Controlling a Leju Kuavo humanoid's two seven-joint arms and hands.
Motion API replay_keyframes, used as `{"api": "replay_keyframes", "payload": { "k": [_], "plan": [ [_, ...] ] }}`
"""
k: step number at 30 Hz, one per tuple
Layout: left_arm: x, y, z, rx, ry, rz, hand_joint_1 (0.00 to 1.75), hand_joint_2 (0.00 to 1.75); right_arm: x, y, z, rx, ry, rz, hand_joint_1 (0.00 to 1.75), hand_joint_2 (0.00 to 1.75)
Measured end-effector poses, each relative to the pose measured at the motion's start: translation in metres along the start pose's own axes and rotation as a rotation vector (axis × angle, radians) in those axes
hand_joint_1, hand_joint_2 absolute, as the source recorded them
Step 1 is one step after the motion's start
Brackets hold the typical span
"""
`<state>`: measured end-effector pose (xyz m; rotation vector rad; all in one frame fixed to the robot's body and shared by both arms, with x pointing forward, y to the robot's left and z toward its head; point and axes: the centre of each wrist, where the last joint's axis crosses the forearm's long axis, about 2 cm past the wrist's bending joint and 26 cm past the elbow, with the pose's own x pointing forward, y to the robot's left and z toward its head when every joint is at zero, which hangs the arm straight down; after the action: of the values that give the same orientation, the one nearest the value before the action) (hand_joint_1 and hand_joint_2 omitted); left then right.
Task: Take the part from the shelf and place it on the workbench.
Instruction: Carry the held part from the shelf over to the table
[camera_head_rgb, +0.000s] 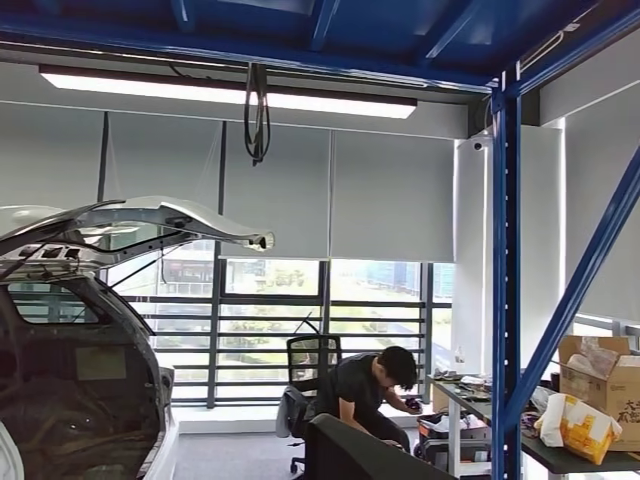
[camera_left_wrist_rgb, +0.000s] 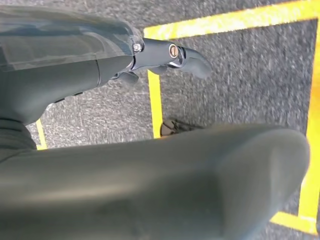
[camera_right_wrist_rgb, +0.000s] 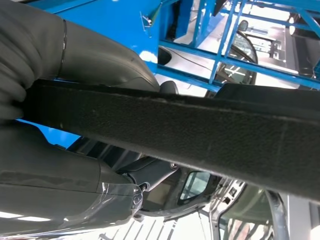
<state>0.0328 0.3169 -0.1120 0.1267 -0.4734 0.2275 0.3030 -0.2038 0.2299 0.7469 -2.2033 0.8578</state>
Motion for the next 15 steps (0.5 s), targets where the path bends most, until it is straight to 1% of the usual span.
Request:
{"api": "replay_keyframes", "payload": {
  "k": [15],
  "plan": [
    [-0.0013, -0.0054, 0.0008, -0.019, -0.003, 0.008, 0.00, 1.75, -0.0017, -0.0019, 0.0034, 0.001, 0.011, -0.007, 1.75, 1.75]
  ]
}}
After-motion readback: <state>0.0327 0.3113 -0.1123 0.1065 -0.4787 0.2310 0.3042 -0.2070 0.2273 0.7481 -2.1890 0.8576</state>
